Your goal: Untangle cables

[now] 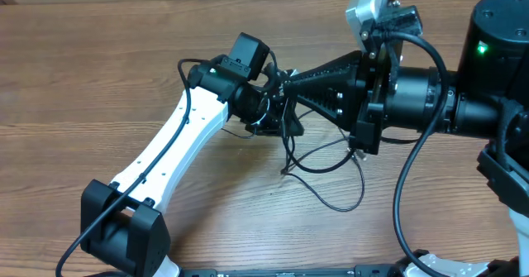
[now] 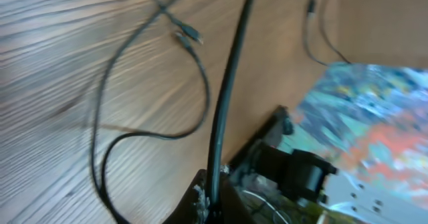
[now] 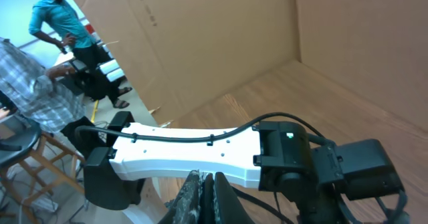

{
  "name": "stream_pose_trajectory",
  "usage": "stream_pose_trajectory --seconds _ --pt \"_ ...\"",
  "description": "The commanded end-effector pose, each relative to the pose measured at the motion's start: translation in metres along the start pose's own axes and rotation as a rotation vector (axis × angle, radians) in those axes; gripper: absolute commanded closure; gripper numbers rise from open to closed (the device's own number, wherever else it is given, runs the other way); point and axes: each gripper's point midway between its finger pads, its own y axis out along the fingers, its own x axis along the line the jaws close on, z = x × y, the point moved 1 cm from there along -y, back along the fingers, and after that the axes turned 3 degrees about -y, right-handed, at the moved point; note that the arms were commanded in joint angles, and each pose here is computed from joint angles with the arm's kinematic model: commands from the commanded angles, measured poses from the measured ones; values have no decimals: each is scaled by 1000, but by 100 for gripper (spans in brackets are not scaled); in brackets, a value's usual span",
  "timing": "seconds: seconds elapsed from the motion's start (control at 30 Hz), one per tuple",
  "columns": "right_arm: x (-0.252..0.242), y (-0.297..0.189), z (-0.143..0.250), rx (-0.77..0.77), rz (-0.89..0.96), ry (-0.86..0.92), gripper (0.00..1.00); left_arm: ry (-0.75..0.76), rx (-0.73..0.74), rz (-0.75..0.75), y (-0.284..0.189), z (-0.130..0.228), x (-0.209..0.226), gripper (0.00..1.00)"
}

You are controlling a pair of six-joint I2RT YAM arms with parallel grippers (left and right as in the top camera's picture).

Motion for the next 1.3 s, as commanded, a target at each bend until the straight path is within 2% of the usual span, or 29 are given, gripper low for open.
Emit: stream_pose_trajectory --seconds 0.0,0.13,0.33,0.5,0.6,0.77,0.87,1.0,1.27 --pt "-18 -3 -1 -4 120 1 96 -93 -61 -163 -12 -10 33 96" --pt "-42 -8 2 5 268 17 96 -253 -105 -345 -34 -9 78 96" --pt "-96 -34 8 -6 643 108 96 -469 -162 -527 -82 -1 140 96" --pt "-134 -75 6 -67 987 165 96 -582 -193 -580 -117 7 177 96" --pt "-153 -115 3 -124 1260 173 96 -633 -208 -594 -137 14 197 96" --pt "-160 -157 -7 -208 1520 153 96 -685 -231 -590 -152 18 210 96" --pt "-159 -182 -21 -322 1656 153 96 -684 -231 -591 -153 18 211 96" --pt "-147 -214 -51 -585 1779 183 96 -677 -225 -591 -152 18 210 96" --pt "-109 -255 -119 -1028 1733 138 96 -671 -212 -594 -150 20 208 96"
